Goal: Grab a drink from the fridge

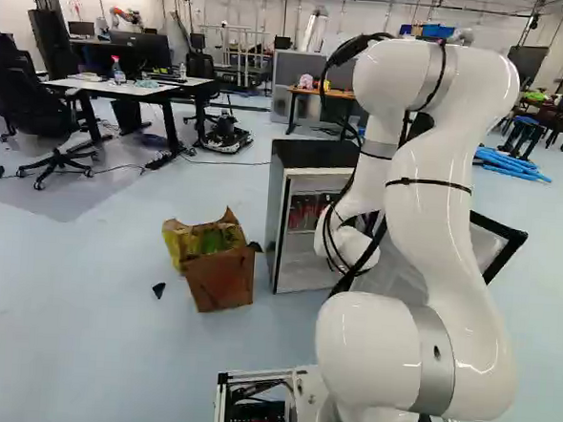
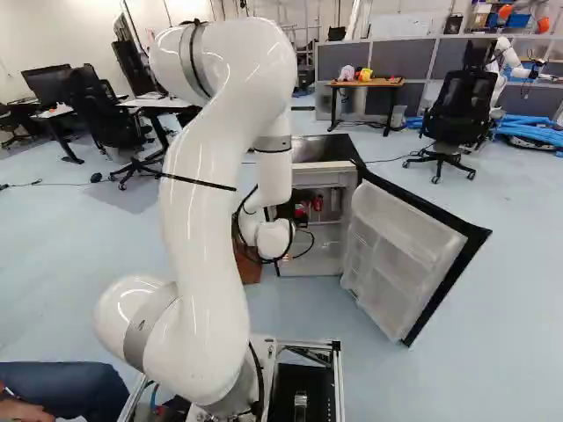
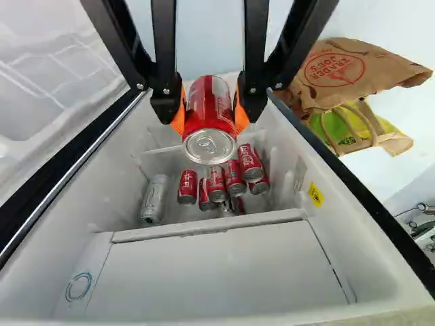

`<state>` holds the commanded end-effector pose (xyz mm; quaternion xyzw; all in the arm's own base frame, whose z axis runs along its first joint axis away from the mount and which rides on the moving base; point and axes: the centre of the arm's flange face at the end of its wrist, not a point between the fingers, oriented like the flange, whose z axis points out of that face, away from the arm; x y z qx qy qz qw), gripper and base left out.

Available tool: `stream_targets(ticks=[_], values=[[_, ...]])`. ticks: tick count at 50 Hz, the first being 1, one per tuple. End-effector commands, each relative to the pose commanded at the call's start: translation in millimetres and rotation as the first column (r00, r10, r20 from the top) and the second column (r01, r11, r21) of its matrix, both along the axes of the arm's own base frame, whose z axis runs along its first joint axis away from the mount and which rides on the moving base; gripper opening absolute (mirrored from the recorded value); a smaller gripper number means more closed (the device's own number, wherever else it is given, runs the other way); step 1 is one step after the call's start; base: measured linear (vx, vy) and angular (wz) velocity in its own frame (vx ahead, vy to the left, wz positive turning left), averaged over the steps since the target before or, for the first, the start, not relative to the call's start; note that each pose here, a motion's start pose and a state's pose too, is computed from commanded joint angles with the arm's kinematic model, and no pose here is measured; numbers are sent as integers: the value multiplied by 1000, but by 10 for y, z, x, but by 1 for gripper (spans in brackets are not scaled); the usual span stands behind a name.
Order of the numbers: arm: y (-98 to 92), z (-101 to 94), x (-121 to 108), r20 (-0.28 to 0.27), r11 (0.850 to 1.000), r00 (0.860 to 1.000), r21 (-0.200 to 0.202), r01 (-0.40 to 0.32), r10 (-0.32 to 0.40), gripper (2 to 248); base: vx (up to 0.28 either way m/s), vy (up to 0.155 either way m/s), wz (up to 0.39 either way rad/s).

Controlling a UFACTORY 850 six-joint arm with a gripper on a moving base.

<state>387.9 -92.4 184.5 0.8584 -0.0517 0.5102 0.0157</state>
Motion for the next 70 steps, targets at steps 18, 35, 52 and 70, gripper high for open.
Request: stream_targets(ticks=[18,35,52,70], values=[[59,239,-211,16,1000,1000,-4,0,0,92,0,0,0],[74,426,-293,37,1000,999,-12,2,-1,92,0,0,0],[86,580,-340,39,1000,999,-19,1,0,92,0,0,0],[99,723,-399,24,1000,1000,-24,0,1,92,0,0,0]])
